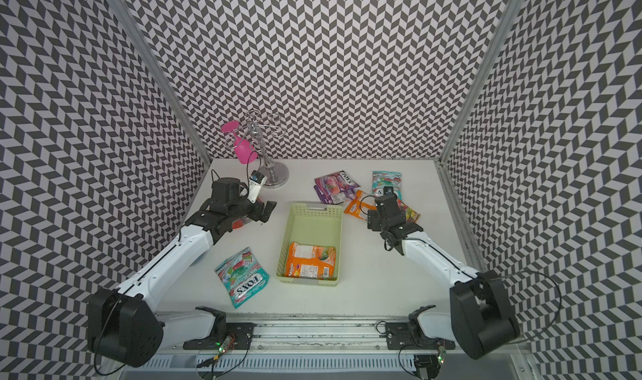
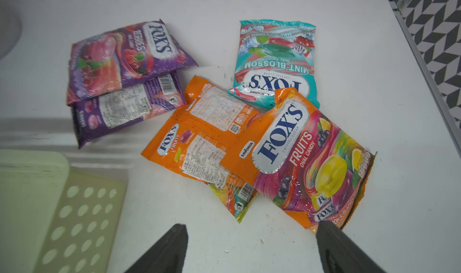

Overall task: Put the candies in the basket
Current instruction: Pick up the candy at the center of the board.

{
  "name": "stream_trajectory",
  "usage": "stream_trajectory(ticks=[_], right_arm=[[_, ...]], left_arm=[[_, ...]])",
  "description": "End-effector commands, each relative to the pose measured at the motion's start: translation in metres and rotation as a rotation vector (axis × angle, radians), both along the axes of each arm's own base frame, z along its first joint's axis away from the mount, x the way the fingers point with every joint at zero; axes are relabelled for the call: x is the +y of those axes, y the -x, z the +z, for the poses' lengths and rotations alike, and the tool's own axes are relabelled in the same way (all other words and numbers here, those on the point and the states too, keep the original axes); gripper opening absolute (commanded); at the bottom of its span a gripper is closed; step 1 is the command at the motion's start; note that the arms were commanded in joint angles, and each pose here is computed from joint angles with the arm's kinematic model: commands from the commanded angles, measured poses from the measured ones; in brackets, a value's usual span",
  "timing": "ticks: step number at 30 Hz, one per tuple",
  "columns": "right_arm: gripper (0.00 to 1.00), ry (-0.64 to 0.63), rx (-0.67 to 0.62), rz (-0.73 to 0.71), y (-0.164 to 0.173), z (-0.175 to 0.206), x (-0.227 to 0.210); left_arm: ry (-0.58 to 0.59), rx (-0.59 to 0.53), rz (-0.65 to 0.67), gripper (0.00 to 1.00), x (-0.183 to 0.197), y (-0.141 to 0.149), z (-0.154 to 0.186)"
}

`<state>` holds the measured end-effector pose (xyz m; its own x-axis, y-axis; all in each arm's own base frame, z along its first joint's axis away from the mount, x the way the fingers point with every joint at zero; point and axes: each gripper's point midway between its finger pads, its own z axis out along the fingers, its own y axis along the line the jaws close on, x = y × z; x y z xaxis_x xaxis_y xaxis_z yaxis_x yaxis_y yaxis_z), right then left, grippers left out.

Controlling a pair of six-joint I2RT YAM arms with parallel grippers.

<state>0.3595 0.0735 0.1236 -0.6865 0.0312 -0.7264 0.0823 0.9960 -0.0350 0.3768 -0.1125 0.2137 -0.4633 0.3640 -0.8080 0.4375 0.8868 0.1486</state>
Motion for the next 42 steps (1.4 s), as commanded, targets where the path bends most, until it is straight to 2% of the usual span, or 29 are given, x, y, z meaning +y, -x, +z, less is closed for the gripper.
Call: stream_trajectory(ticks=[1,7,14,20,28,36,42], right_arm=[[0.81,0.1,0.028,-0.068,-0.002,-0.005,-0.016],[0.77,0.252,0.119,-0.086,0.005,-0.026,-0.03],[0.74,0.376,0.186,-0.035,0.009,-0.047,-0.022],[0.71,0.498,0.198,-0.059,0.01,-0.051,-0.031],[0.66,0.593,0.213,-0.069,0.009,-0.06,-0.041],[0.56,0.638,0.191,-0.051,-0.001,-0.064,-0.043],[0.54,0.661,0.198,-0.055,-0.011,-0.072,-0.046]], left_arm=[[0.006,-0.06,0.051,0.99,0.008,-0.008,0.021],[0.006,-0.053,0.051,0.99,0.007,-0.009,0.02],[0.0,-0.053,0.056,0.99,0.008,-0.01,0.018],[-0.005,-0.052,0.061,0.99,0.009,-0.011,0.014],[-0.005,-0.047,0.05,0.99,0.007,-0.01,0.014],[-0.001,-0.047,0.047,0.99,0.006,-0.01,0.015],[-0.002,-0.052,0.049,0.99,0.007,-0.01,0.016]])
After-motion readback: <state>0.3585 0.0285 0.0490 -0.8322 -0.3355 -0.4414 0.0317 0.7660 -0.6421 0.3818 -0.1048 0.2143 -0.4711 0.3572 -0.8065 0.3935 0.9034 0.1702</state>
